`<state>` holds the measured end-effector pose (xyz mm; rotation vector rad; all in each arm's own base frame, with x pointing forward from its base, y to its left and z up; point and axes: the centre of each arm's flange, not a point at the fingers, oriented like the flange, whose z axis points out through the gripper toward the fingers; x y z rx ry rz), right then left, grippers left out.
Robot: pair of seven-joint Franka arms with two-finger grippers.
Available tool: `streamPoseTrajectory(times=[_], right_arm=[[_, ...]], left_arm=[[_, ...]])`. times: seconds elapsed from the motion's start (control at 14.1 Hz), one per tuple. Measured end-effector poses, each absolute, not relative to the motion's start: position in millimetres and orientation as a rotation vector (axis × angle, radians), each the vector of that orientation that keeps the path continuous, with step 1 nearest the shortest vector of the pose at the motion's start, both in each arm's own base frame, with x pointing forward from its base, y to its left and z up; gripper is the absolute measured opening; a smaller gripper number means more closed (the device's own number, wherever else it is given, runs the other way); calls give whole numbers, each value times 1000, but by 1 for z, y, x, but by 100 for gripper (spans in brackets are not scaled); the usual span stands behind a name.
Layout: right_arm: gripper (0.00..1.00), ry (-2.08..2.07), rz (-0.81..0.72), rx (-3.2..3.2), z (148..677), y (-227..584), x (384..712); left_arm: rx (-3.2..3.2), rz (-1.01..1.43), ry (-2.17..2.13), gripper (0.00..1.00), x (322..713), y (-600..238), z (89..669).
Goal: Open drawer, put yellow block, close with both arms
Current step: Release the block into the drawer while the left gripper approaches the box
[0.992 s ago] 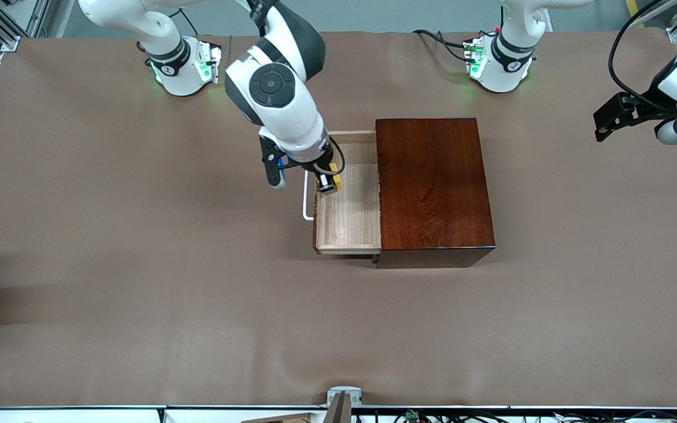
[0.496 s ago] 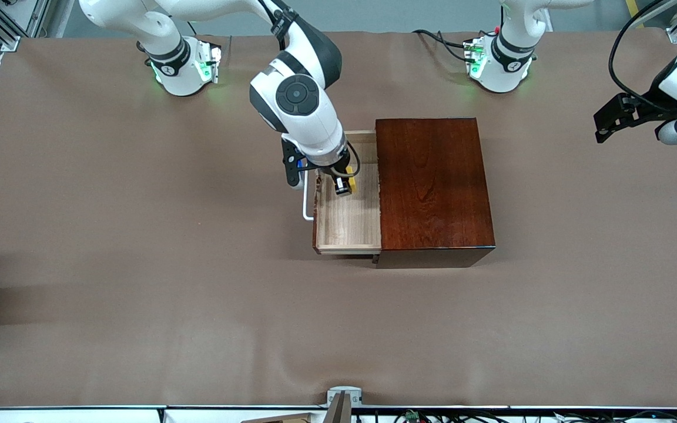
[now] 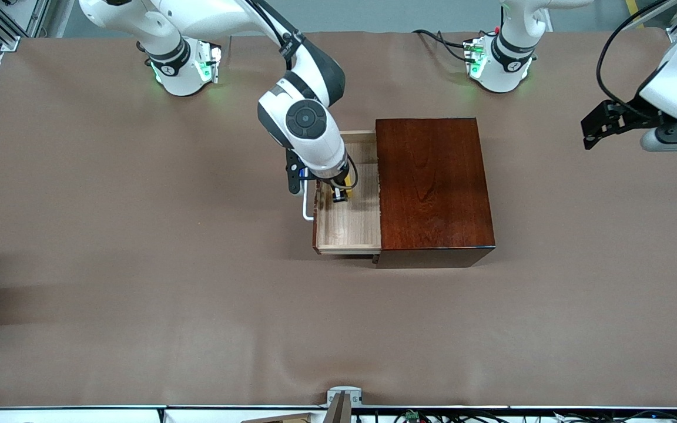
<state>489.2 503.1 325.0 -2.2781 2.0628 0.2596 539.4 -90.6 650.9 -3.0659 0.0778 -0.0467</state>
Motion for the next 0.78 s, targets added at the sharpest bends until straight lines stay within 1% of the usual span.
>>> streamPoseTrajectory(times=[0.28,0.35,0.42,0.64,0.78], right_arm=[[56,2105,262,-2245,324,503,489],[61,2116,262,-2235,324,503,489],[69,2120,262,-2231,325,503,489],[99,2108,259,-2215,334,506,493],[100,2109,256,-2207,349,505,501]], left_arm=[[-3070,-47,72,100,544,-115,640],[-3071,-39,54,100,544,-125,636],[-3073,-29,38,100,544,-137,631],[-3083,-2,-7,100,550,-176,611],[-3096,10,-40,100,556,-203,595]])
